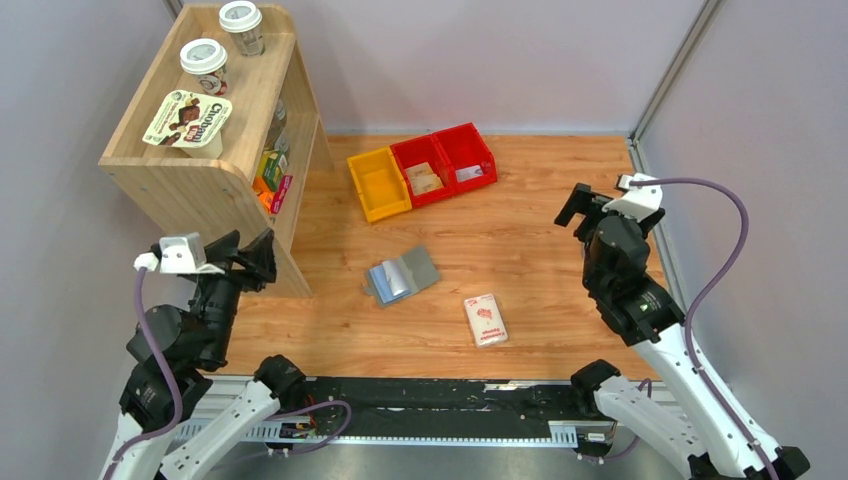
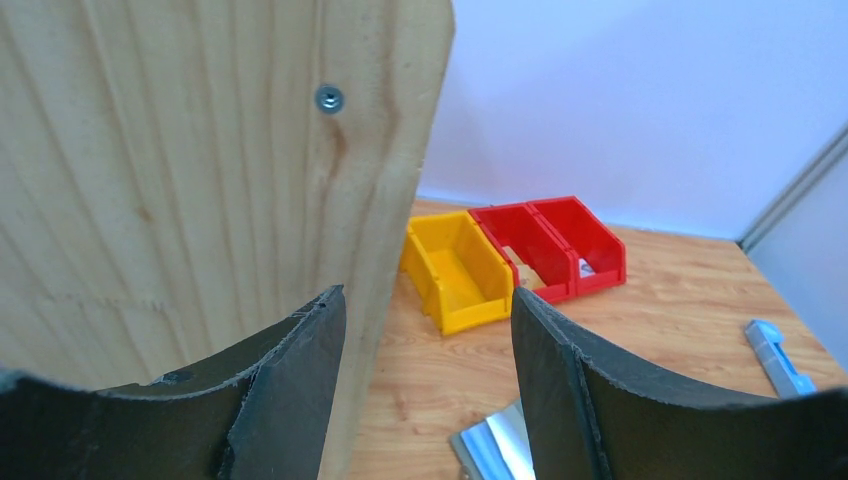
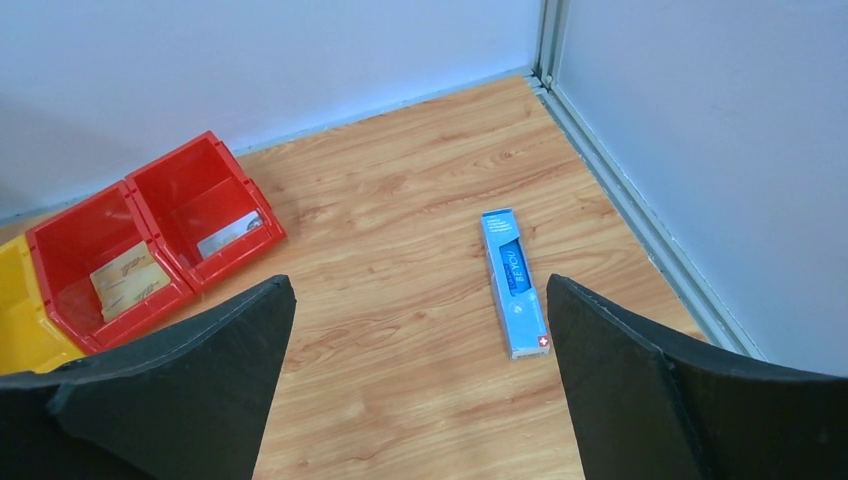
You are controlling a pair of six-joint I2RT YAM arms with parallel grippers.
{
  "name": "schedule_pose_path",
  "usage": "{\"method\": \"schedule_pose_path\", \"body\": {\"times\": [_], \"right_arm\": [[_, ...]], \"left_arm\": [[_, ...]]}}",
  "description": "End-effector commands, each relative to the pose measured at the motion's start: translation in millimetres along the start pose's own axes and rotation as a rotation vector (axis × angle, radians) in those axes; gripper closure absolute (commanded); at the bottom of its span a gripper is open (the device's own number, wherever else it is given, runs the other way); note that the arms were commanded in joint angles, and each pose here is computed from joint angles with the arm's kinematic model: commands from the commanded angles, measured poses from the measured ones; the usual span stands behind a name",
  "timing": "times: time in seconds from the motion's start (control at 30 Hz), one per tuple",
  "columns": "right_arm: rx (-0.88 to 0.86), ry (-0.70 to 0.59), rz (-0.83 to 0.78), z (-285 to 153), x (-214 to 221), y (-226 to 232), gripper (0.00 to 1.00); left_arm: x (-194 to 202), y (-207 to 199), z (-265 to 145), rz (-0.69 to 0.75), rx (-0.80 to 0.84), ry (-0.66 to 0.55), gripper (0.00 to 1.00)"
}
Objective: Take the credit cards out of the card holder
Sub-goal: Reset both arms
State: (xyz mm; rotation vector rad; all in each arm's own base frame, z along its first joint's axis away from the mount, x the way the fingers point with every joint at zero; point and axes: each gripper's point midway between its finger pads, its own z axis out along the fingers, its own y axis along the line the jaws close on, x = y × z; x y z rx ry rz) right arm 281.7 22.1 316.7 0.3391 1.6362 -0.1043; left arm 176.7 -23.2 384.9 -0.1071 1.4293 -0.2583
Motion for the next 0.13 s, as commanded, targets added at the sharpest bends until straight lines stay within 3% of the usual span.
{"method": "schedule_pose_path", "body": {"times": [0.0, 0.1], "right_arm": [[0.034, -0.057, 0.033, 3, -13, -4, 0.0], [0.029, -0.06, 0.037, 4, -14, -1, 0.0]], "left_arm": [[-7, 15, -3, 0.018, -0.065, -0.044, 0.31], [-11, 27, -7, -0.002, -0.119, -0.07, 0.3]]}}
